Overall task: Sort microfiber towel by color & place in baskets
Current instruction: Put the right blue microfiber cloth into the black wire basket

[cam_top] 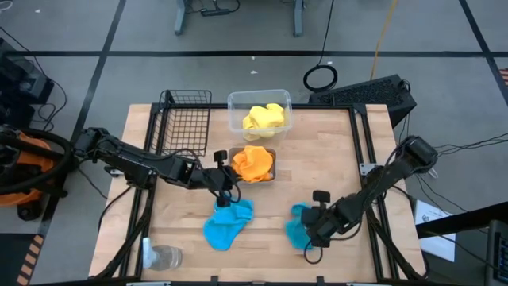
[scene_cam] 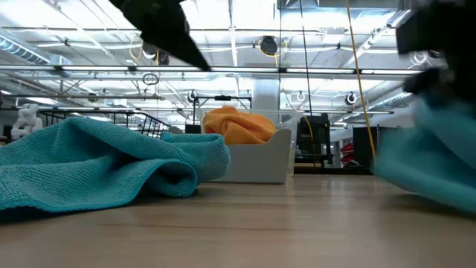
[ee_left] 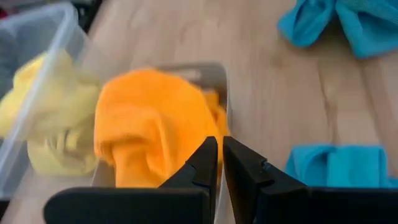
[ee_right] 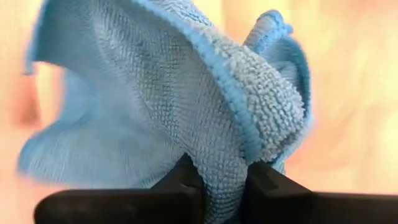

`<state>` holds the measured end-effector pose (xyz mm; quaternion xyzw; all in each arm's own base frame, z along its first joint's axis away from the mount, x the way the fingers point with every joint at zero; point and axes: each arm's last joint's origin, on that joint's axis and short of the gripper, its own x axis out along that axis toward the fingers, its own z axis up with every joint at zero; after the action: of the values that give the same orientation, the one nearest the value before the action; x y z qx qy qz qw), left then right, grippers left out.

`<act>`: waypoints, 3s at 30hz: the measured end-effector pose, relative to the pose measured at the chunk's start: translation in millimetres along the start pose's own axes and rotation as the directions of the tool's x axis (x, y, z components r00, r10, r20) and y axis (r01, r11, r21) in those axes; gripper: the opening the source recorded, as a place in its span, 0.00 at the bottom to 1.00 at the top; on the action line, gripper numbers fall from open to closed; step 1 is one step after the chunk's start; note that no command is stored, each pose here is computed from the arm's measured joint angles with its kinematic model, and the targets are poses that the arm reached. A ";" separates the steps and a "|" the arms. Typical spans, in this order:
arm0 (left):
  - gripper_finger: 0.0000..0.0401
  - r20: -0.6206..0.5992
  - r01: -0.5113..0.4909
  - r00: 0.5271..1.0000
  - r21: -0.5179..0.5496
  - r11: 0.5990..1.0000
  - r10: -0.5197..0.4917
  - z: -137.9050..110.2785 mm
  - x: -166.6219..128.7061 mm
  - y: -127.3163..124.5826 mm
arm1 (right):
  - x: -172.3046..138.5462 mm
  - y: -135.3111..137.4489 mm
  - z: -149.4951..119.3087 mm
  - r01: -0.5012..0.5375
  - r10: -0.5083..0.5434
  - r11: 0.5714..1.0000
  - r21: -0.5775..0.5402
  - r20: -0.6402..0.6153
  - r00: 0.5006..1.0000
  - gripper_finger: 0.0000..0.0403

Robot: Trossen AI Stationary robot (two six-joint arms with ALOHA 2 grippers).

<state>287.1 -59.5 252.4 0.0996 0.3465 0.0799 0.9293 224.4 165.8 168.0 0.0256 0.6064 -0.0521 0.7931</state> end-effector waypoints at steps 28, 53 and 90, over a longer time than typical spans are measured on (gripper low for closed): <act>0.60 0.479 0.024 0.868 0.225 0.974 -0.132 34.1 -23.8 -39.4 | -112.8 -79.7 49.2 0.427 -0.400 0.892 0.151 0.706 0.585 0.08; 0.65 0.676 -0.468 0.724 0.331 0.820 0.140 48.0 19.9 -47.4 | -106.0 -80.4 83.4 0.142 -0.287 0.958 0.250 0.800 0.526 0.09; 0.88 0.599 -0.526 0.748 0.273 0.806 0.286 45.1 26.6 -35.4 | -124.1 -72.4 95.1 0.060 -0.039 0.998 0.017 0.916 0.400 0.09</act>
<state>339.5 -93.7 260.6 0.3923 0.0540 0.1771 0.9010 275.3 90.4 314.3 -0.0324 0.0747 -0.0754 0.9938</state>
